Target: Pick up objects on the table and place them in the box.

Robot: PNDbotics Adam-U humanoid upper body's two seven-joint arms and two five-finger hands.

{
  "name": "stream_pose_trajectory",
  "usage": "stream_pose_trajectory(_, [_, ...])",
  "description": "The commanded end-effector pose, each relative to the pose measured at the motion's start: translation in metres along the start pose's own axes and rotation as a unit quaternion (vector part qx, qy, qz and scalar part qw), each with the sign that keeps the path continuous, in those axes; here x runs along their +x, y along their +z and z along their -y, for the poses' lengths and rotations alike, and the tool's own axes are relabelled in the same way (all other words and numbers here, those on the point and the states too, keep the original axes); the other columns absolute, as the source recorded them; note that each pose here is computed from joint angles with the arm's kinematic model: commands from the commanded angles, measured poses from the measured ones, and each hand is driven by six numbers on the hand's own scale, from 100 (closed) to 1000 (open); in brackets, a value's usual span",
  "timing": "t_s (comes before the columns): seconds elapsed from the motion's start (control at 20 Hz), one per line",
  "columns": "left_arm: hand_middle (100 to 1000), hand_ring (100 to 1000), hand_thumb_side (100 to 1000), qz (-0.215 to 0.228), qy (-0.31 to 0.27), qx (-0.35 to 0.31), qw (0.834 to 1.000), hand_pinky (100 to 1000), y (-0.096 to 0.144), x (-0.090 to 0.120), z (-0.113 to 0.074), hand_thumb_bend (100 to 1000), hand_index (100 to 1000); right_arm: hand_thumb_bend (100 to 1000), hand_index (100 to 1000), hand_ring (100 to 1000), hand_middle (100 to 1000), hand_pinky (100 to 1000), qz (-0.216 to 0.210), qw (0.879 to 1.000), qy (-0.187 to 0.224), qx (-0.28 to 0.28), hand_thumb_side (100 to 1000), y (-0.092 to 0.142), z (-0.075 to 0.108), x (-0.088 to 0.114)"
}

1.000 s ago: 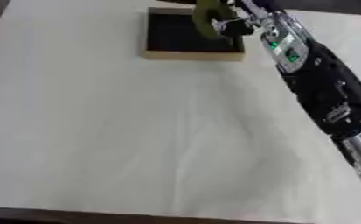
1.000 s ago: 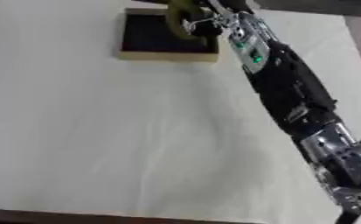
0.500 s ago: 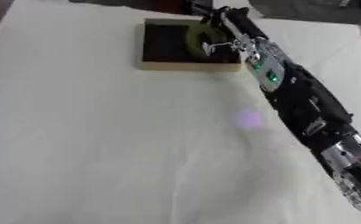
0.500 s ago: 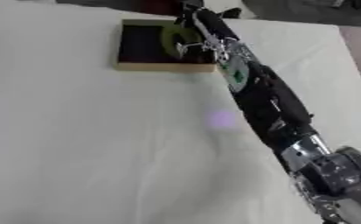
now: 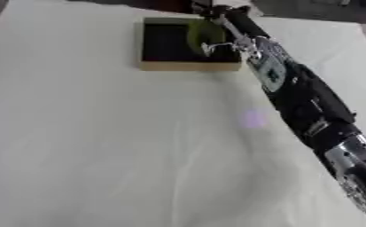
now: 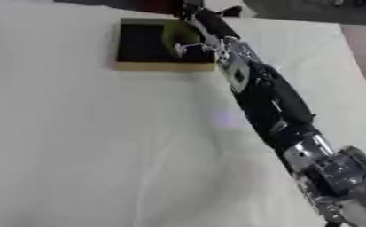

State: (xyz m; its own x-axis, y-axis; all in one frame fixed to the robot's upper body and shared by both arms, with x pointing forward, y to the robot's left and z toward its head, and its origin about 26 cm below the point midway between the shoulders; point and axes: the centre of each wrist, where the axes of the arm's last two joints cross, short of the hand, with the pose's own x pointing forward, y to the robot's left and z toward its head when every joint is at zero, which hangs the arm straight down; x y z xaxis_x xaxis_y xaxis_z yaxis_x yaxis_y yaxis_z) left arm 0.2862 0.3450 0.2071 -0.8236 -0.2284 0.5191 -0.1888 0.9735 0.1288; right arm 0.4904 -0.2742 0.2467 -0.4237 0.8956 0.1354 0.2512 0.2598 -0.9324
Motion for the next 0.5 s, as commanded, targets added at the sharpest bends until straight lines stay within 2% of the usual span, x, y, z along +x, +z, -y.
stream_pose_trajectory(0.05, [753,779,573,0.011,-0.010,-0.004,1.000,662,-0.004,0.007,-0.005,100,766,100,876,846,774,865,0.019,0.999,0.023,-0.028,178,0.002,0.043,-0.001])
stream_pose_trajectory(0.25, [753,780,573,0.009,-0.015,-0.002,1.000,663,-0.003,0.007,-0.007,100,766,107,875,843,768,863,0.046,0.996,0.020,-0.070,102,0.010,0.071,0.001])
stream_pose_trajectory(0.5, [752,779,572,0.006,-0.020,0.000,1.000,663,-0.001,0.007,-0.009,100,766,122,870,830,752,857,0.084,0.987,0.013,-0.136,100,0.027,0.098,0.000])
